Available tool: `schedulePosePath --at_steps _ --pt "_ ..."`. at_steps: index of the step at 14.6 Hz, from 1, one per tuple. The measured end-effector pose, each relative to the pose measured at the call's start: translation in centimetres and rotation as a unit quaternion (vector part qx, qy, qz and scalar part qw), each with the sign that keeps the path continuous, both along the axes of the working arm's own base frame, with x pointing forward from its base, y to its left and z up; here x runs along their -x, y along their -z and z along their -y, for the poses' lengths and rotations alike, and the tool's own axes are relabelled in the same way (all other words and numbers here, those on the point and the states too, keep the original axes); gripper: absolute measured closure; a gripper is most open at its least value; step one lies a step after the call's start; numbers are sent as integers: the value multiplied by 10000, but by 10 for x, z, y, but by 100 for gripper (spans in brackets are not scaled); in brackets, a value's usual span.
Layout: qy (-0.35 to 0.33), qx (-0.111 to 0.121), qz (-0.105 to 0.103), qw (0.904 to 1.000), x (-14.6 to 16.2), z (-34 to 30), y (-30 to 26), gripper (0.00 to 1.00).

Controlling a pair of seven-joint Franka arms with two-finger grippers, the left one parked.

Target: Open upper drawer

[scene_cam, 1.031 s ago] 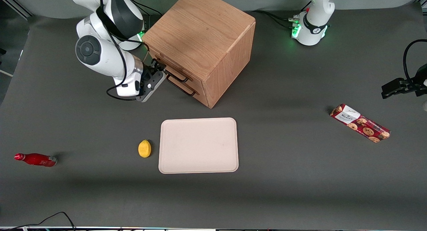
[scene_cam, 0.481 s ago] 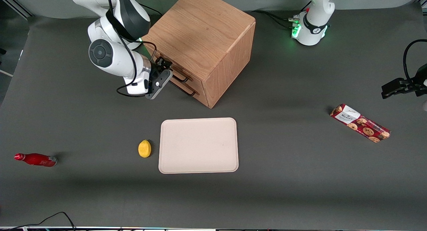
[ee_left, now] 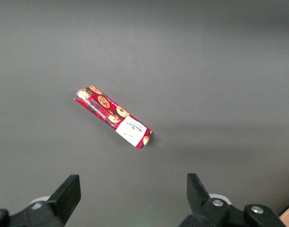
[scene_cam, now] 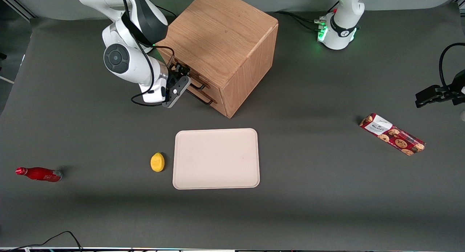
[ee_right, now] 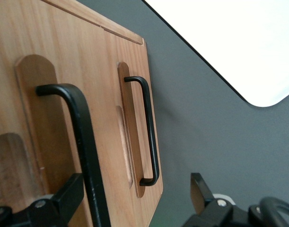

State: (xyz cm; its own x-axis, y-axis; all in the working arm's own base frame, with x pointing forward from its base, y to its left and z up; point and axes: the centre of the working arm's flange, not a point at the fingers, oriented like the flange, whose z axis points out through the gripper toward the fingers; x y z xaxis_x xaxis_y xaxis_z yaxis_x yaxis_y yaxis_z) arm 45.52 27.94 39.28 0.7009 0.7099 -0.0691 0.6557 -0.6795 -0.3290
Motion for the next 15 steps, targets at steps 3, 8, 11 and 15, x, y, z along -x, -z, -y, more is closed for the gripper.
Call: schedulePosePath --at_steps 3,8,11,15 --pt "-2 -7 -35 10000 0 0 7 0" --pt "3 -27 53 10000 -3 1 14 0" --pt "-37 19 166 9999 -5 2 14 0" --pt "-151 170 382 9990 -10 5 15 0"
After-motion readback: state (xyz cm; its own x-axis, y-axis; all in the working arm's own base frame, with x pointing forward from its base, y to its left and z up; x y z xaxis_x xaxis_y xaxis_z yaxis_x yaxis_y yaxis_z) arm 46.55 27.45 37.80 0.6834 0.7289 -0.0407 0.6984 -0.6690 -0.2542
